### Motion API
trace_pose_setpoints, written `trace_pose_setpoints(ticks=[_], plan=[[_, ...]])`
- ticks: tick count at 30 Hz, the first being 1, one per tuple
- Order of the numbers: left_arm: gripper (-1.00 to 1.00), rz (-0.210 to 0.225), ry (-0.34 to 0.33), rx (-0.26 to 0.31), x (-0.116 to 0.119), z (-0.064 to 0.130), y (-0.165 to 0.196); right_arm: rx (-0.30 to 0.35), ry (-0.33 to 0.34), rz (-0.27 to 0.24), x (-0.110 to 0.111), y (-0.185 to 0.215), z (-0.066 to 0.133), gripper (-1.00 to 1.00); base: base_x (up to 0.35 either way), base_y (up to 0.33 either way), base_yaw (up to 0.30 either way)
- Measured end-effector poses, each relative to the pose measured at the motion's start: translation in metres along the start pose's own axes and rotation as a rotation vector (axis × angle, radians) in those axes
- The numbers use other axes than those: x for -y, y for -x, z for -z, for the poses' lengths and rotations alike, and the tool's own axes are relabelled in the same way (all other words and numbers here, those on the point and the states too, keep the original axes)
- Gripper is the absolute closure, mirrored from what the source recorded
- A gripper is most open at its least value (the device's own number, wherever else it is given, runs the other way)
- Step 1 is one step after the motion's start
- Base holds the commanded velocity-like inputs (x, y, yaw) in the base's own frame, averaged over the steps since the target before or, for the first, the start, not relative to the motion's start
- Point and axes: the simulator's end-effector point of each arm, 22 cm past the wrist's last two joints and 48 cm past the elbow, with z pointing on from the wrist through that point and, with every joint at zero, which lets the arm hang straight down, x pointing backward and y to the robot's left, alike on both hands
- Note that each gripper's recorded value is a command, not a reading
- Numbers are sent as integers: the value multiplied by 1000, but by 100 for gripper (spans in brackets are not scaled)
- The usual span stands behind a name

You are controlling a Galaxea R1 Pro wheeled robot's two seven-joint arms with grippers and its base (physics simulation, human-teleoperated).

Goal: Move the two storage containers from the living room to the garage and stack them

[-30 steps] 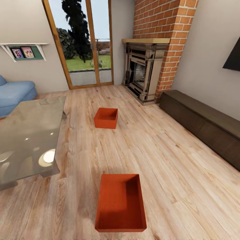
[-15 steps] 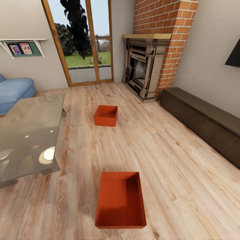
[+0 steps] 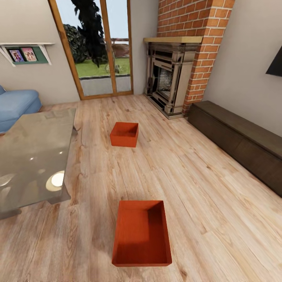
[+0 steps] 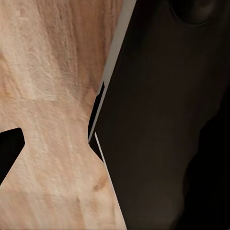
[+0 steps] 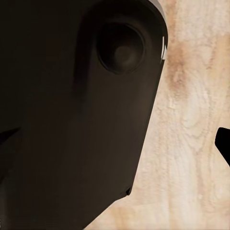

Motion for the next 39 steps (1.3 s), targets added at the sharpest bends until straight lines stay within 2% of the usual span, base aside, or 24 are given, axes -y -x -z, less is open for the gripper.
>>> trace_pose_setpoints(ticks=[16, 24, 26, 29, 31, 33, 34, 36, 39], plan=[[-100, 0, 0, 0, 0, 0, 0, -3, -3, -14, 2, -1, 0, -100, 0, 0, 0], [-100, 0, 0, 0, 0, 0, 0, -2, -14, -4, 4, -1, 0, -100, 0, 0, 0], [-100, 17, -17, 5, 9, 0, 2, 21, -3, -9, -2, 13, -1, -100, 0, 0, 0], [-100, 20, -28, 70, 10, 2, 36, 91, 17, -18, -12, 62, -2, -100, 0, 0, 0], [-100, 17, -42, 152, 13, 7, 77, 158, 33, -24, -21, 109, 3, -100, 0, 0, 0], [-100, 15, -47, 240, 11, 15, 121, 245, 48, -32, -28, 161, 14, -100, 0, 0, 0], [-100, 14, -47, 262, 9, 18, 132, 265, 51, -35, -29, 172, 17, -100, 0, 0, 0], [-100, 8, -47, 358, 2, 33, 179, 333, 62, -41, -33, 209, 30, -100, 0, 0, 0], [-100, 6, -30, 442, -5, 49, 222, 402, 59, -46, -29, 255, 41, -100, 0, 0, 0]])
